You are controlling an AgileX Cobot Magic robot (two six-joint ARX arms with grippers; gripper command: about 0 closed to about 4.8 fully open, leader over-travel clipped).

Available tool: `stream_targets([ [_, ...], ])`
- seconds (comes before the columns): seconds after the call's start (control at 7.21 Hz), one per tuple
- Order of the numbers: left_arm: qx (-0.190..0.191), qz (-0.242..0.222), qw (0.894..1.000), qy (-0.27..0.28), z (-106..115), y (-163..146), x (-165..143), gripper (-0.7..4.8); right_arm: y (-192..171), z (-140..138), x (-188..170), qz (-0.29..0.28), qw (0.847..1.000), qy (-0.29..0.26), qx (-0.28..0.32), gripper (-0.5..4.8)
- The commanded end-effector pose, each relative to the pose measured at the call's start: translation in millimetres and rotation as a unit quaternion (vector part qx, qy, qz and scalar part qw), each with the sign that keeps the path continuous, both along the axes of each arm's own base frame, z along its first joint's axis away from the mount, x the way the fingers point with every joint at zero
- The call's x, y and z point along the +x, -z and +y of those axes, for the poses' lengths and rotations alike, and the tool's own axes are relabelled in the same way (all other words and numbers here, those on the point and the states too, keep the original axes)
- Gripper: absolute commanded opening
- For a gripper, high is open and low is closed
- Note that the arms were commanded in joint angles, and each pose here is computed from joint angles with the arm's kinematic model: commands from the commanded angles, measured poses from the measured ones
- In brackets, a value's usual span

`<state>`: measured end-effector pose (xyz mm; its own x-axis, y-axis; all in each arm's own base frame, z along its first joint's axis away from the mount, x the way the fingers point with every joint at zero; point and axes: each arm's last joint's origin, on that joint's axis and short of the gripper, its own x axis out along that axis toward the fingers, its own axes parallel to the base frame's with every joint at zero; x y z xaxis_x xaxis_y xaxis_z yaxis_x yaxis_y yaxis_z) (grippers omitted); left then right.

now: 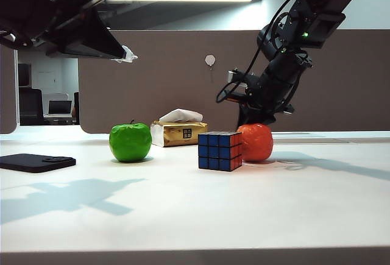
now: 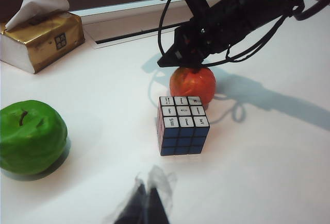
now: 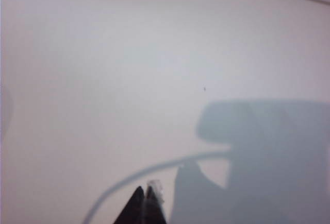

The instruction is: Move all the fruits on the tabletop near the face of the Rubik's cube that has the color most similar to each fruit.

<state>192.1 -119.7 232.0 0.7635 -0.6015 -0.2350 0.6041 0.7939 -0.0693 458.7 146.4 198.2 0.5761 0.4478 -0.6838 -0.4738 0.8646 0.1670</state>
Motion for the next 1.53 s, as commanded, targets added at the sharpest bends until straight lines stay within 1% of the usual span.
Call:
stream_targets([
  [0.14, -0.005, -0.008, 1.000, 0.001, -0.4, -3.0, 0.3, -0.05, 5.3, -3.4, -11.8, 0.061, 0.997, -0.014, -0.043, -0.01],
  [0.28, -0.005, -0.008, 1.000, 0.001, -0.4, -3.0, 0.3, -0.05, 0.5, -6.4, -15.8, 0.058, 0.995, -0.012, -0.082, -0.01],
  [0.42, -0.005, -0.008, 1.000, 0.001, -0.4, -3.0, 0.3, -0.05, -17.9, -15.6, -26.4, 0.057, 0.984, 0.042, -0.163, -0.01],
  [0.55, -0.005, -0.008, 1.000, 0.001, -0.4, -3.0, 0.3, -0.05, -16.7, -16.5, -27.9, 0.066, 0.982, 0.045, -0.173, -0.01],
  [0.69, -0.005, -0.008, 1.000, 0.001, -0.4, -3.0, 0.3, -0.05, -11.5, -22.0, -37.1, 0.108, 0.965, 0.050, -0.235, -0.01],
  [0.83, -0.005, -0.008, 1.000, 0.001, -0.4, -3.0, 0.3, -0.05, -11.0, -22.3, -38.0, 0.113, 0.964, 0.049, -0.236, -0.01],
  [0.97, -0.005, -0.008, 1.000, 0.001, -0.4, -3.0, 0.3, -0.05, -9.3, -22.4, -42.1, 0.137, 0.963, 0.036, -0.230, 0.00],
  [1.25, -0.005, -0.008, 1.000, 0.001, -0.4, -3.0, 0.3, -0.05, -10.1, -20.7, -44.9, 0.153, 0.968, 0.013, -0.200, -0.01],
  [1.39, -0.005, -0.008, 1.000, 0.001, -0.4, -3.0, 0.3, -0.05, -15.7, -19.6, -45.6, 0.147, 0.973, 0.003, -0.177, -0.01],
  [1.53, -0.005, -0.008, 1.000, 0.001, -0.4, -3.0, 0.3, -0.05, -26.4, -20.1, -51.6, 0.152, 0.975, -0.007, -0.159, -0.01],
])
